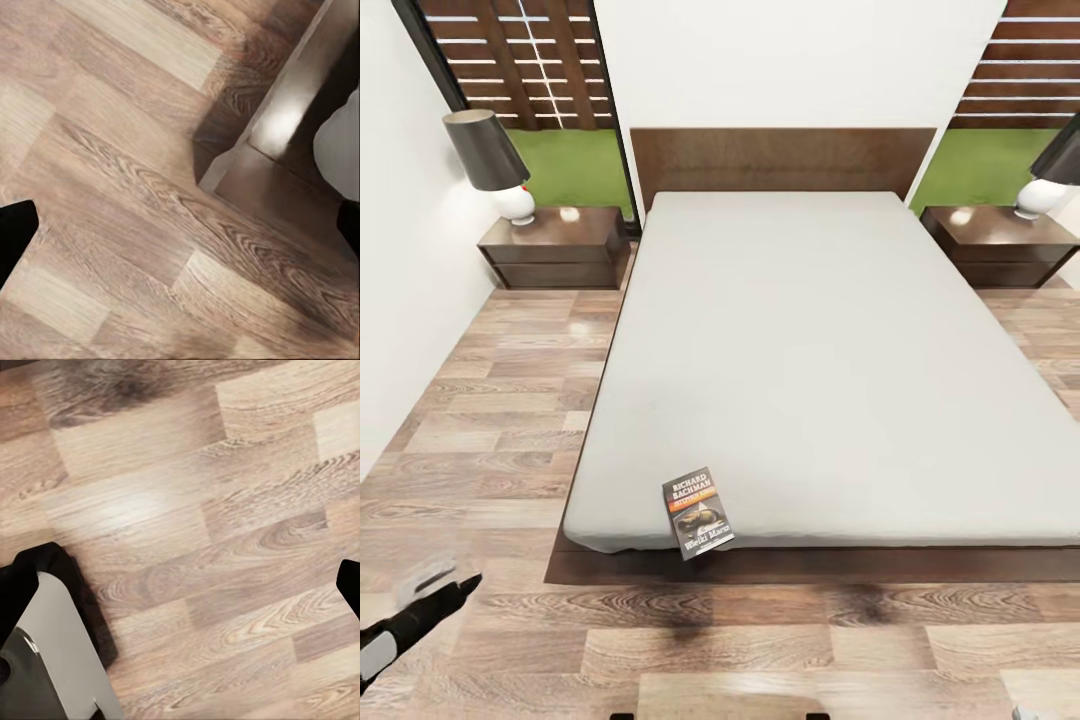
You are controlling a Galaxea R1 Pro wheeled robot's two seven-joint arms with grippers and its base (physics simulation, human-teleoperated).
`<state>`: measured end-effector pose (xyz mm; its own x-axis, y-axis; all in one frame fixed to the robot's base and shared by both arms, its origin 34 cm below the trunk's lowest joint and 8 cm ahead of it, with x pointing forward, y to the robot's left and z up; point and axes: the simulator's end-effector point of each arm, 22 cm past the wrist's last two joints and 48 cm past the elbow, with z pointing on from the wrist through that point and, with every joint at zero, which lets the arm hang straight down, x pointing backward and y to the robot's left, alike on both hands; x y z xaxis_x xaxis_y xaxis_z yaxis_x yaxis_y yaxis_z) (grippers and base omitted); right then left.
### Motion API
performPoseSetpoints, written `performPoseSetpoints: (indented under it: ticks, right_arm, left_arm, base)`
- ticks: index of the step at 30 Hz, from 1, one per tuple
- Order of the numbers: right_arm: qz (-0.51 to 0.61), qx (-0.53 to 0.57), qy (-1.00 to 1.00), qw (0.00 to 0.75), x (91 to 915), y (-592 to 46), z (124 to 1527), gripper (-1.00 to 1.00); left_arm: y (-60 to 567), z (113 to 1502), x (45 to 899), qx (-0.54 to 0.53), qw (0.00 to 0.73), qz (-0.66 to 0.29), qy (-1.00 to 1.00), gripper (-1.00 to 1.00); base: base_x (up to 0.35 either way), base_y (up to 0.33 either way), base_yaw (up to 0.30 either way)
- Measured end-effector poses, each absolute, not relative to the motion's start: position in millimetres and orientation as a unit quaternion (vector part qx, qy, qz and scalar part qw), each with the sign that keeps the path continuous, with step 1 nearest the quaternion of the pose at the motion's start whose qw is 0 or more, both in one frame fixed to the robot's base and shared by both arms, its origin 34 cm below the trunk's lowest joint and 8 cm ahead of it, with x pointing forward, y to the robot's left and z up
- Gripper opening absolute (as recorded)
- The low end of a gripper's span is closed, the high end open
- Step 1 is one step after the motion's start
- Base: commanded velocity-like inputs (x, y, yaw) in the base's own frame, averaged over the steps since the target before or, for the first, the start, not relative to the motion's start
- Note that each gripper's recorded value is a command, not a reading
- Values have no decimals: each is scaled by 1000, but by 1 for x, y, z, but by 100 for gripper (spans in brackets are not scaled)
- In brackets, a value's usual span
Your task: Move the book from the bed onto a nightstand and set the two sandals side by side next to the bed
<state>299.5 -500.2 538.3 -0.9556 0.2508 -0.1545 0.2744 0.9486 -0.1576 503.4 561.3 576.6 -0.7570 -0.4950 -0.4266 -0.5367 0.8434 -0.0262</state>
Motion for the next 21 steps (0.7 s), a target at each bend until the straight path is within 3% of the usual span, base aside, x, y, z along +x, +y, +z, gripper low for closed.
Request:
performPoseSetpoints:
  ticks: [9, 13, 17, 21]
  right_arm:
    - [-75, 135, 986, 61, 294, -474, 540, 100]
    - [-29, 148, 987, 50, 288, -402, 527, 100]
    - [47, 171, 983, 41, 286, -279, 518, 100]
    - [77, 182, 979, 42, 291, -232, 522, 100]
  left_arm:
    - [554, 567, 426, -204, 174, 130, 955, 100]
    - [543, 566, 421, -192, 168, 130, 958, 100]
    - [535, 567, 419, -190, 166, 128, 959, 100]
    - [526, 568, 418, -190, 164, 122, 960, 100]
  base:
    - [0, 0, 0]
    - [0, 0, 0]
    - [0, 0, 0]
    - [0, 0, 0]
